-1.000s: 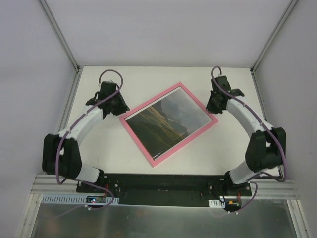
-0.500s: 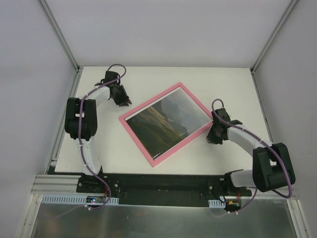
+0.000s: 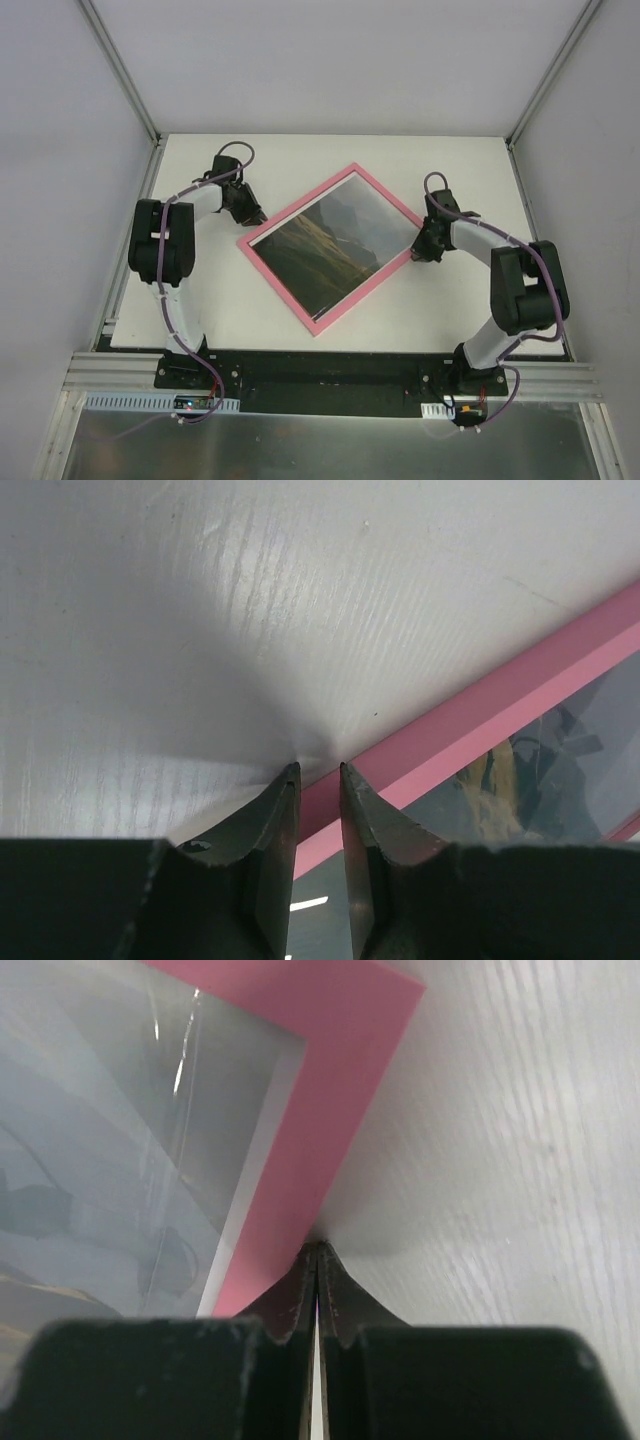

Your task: Put the photo into the frame

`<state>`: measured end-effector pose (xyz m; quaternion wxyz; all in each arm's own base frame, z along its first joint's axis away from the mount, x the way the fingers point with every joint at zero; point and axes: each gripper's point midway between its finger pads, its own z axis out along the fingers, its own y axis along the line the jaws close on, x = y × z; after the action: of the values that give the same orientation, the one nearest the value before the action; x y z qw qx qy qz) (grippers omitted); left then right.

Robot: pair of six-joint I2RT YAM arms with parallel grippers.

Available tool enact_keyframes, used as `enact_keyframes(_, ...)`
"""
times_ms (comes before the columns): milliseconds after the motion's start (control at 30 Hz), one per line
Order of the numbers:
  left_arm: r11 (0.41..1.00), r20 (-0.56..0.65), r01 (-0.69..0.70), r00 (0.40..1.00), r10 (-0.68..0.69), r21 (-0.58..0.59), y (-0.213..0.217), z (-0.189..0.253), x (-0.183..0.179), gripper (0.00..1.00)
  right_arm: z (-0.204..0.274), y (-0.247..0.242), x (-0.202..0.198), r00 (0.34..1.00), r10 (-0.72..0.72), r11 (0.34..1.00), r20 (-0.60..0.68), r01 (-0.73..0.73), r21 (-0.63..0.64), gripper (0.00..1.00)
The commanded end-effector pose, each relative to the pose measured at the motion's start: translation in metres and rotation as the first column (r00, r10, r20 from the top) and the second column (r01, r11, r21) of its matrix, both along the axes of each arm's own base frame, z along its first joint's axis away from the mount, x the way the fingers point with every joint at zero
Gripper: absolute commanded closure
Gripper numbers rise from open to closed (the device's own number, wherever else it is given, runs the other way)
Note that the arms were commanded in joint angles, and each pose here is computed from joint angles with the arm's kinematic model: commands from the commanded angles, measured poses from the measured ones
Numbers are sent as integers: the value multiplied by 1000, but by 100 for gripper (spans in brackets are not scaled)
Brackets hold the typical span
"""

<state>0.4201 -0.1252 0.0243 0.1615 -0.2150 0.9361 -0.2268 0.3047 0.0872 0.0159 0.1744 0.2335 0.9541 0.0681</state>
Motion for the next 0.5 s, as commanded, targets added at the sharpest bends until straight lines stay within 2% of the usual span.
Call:
enact_keyframes(0,1000,-97,-3,995,3,9,-4,-11,-42,78,-3,7,25,999,32,999,-21,-32,3,99)
enact_keyframes(133,1000,-88,13,996,-12,9,-17,-8,-69,78,2,23,50,996,77,996,-35,-75,41,99)
enact_keyframes(300,999,-82,40,996,-40,-7,-34,-11,-107,78,9,38,81,988,146,989,-42,-145,27,99)
enact_keyframes(467,998,-77,55,995,-57,-23,-41,-17,-125,78,7,50,90,979,190,982,-72,-189,14,99)
